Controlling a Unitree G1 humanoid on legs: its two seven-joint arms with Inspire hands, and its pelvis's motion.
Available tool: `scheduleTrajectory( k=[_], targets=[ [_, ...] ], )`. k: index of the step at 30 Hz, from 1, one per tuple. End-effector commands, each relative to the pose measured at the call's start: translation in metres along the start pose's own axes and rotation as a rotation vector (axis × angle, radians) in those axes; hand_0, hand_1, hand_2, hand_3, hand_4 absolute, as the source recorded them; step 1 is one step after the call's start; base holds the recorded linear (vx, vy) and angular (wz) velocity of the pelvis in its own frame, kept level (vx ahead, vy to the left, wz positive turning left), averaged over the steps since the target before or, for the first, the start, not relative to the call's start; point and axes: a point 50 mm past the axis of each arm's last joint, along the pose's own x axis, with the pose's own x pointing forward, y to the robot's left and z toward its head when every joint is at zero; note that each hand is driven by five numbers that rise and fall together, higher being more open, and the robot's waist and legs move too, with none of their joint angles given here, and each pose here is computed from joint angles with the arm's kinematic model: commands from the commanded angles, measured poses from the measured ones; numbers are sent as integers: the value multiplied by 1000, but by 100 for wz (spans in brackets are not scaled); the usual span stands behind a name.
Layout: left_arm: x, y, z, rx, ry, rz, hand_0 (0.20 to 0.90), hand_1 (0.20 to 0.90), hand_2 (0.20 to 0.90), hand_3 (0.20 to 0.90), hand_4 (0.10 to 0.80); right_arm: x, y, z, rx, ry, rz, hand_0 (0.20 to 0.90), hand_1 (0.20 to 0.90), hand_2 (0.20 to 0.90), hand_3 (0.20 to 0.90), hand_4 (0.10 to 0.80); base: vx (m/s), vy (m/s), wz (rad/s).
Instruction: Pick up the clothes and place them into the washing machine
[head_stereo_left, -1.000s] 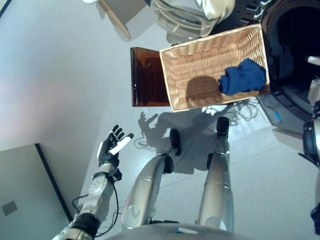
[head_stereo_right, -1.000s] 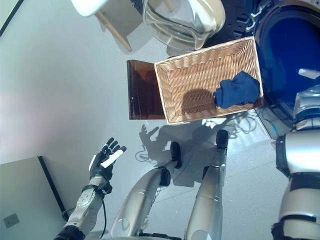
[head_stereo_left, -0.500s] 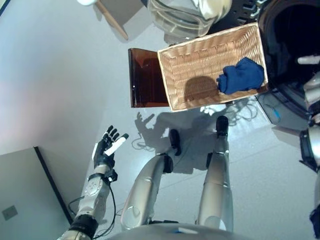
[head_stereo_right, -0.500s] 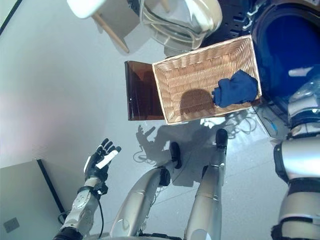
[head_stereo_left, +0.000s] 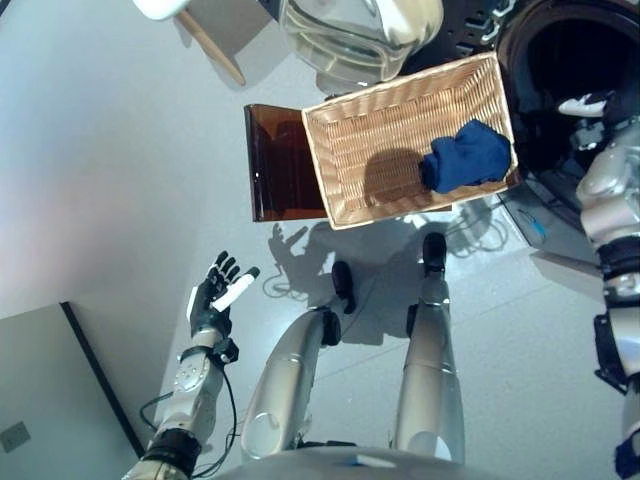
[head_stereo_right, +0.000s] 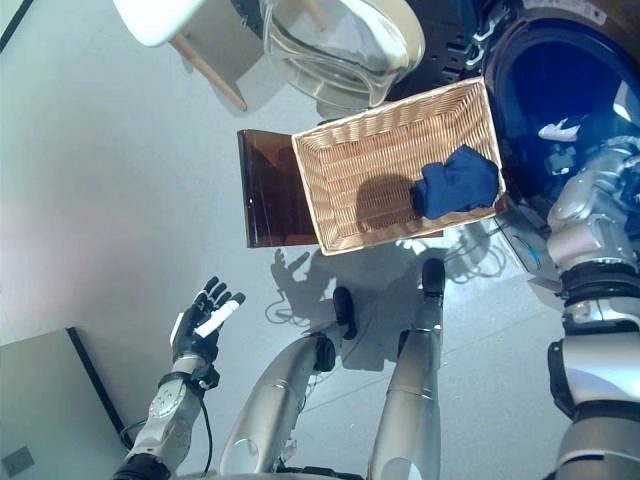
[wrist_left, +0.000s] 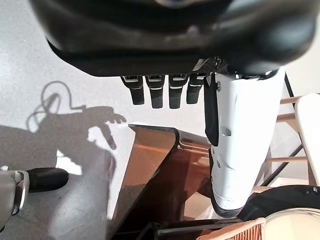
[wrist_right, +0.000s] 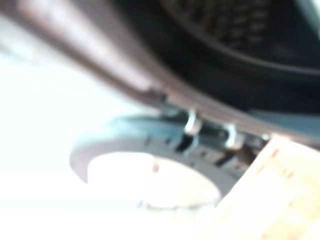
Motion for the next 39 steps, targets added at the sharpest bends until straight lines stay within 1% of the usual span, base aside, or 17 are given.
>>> scheduleTrajectory(
  k=[1, 13, 21, 30, 39],
  targets=[
    [-11, 37, 12, 42, -84, 117, 900, 900, 900, 900, 800, 12, -35, 26, -20, -168, -192, 900, 900, 900, 900, 800, 0, 0, 0],
    [-13, 38, 14, 51, -91, 120, 900, 900, 900, 900, 800, -5, -10, 45, -39, -274, -87, 900, 900, 900, 900, 800, -1, 0, 1],
    [-13, 36, 13, 46, -94, 123, 900, 900, 900, 900, 800, -15, 6, 52, 6, -265, -45, 900, 900, 900, 900, 800, 0, 0, 0],
    [-13, 38, 14, 50, -92, 130, 900, 900, 900, 900, 800, -25, 17, 70, 21, -336, 8, 900, 900, 900, 900, 800, 0, 0, 0],
    [-16, 39, 13, 62, -89, 123, 900, 900, 900, 900, 800, -35, 24, 73, -83, -434, 69, 900, 900, 900, 900, 800, 0, 0, 0]
  ],
)
